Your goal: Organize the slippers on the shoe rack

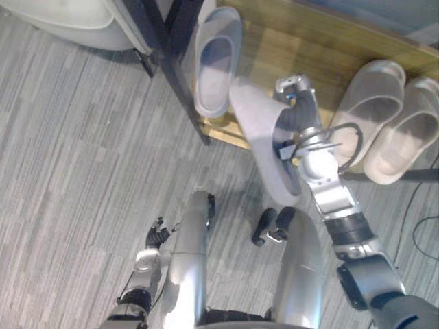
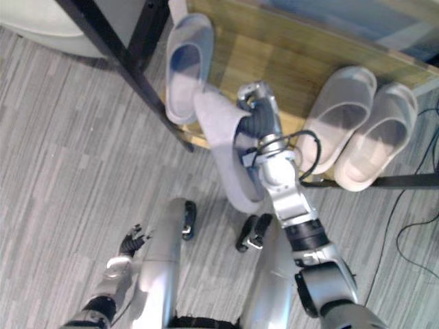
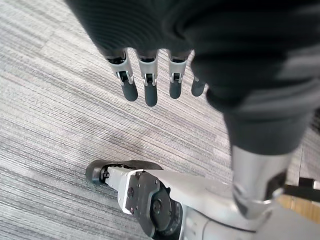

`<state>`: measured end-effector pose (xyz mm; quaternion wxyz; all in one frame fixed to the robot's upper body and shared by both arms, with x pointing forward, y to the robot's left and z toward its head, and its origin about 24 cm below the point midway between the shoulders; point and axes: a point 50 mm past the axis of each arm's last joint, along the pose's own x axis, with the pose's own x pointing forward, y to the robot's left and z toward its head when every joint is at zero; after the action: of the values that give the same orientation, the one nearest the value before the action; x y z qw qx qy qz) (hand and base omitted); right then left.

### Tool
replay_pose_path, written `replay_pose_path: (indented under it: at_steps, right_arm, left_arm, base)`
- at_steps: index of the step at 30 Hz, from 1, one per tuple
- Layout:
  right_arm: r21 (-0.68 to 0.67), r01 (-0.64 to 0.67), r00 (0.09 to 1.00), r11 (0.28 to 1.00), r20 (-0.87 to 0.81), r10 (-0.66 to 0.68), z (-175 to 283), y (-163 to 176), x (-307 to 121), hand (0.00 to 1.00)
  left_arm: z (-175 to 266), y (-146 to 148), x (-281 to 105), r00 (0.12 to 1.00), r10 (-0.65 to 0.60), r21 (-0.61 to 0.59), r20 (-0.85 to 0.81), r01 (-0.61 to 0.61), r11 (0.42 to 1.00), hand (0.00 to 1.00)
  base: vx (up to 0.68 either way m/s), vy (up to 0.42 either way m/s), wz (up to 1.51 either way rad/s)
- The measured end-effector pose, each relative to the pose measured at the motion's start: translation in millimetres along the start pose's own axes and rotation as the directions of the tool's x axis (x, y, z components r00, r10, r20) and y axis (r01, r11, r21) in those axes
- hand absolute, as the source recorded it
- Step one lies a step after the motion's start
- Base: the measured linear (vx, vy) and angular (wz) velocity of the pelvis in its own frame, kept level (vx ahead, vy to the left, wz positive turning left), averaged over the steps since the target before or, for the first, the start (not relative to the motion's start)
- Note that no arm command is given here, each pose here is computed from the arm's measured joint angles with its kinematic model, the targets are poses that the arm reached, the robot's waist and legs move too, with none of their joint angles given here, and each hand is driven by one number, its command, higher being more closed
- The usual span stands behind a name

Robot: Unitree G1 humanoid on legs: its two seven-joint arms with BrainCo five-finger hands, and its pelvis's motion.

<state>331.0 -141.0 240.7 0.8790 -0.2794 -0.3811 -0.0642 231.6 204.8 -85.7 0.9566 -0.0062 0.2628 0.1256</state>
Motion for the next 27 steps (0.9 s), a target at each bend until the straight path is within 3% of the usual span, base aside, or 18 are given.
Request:
replay_pose_path:
  at_steps: [6, 15, 21, 22, 27]
  right_arm:
    - [-0.078, 0.205, 0.978, 0.976, 0.049, -0.202, 16, -30, 29, 1.0]
    - [-0.173, 0.332, 0.938, 0.927, -0.044, -0.344, 7, -44, 56, 1.0]
    - [-0.214, 0.329, 0.92, 0.92, -0.145, -0.363, -7, -42, 71, 1.0]
    - [-0.216, 0.333, 0.917, 0.918, -0.153, -0.369, -8, -42, 72, 0.0]
    - [-0.227, 0.335, 0.903, 0.914, -0.2, -0.381, -12, -41, 81, 0.0]
  left_arm:
    - [6, -2, -2, 0.999, 0.021, -0.036, 0.036, -0.019, 0.999, 0.0]
    - [9, -7, -3, 0.998, 0.035, -0.061, 0.054, -0.032, 0.998, 0.0]
    - [13, -11, -3, 0.997, 0.045, -0.076, 0.067, -0.04, 0.996, 0.0]
    - [13, -11, -3, 0.997, 0.048, -0.078, 0.068, -0.043, 0.996, 0.0]
    - [16, -16, -1, 0.996, 0.063, -0.122, 0.065, -0.054, 0.991, 0.0]
  base:
    - [-0.02, -0.022, 0.05]
    - [-0.02, -0.01, 0.06]
    - [-0.01, -0.005, 0.08]
    - [-0.01, -0.01, 0.08]
    - [-0.01, -0.009, 0.04]
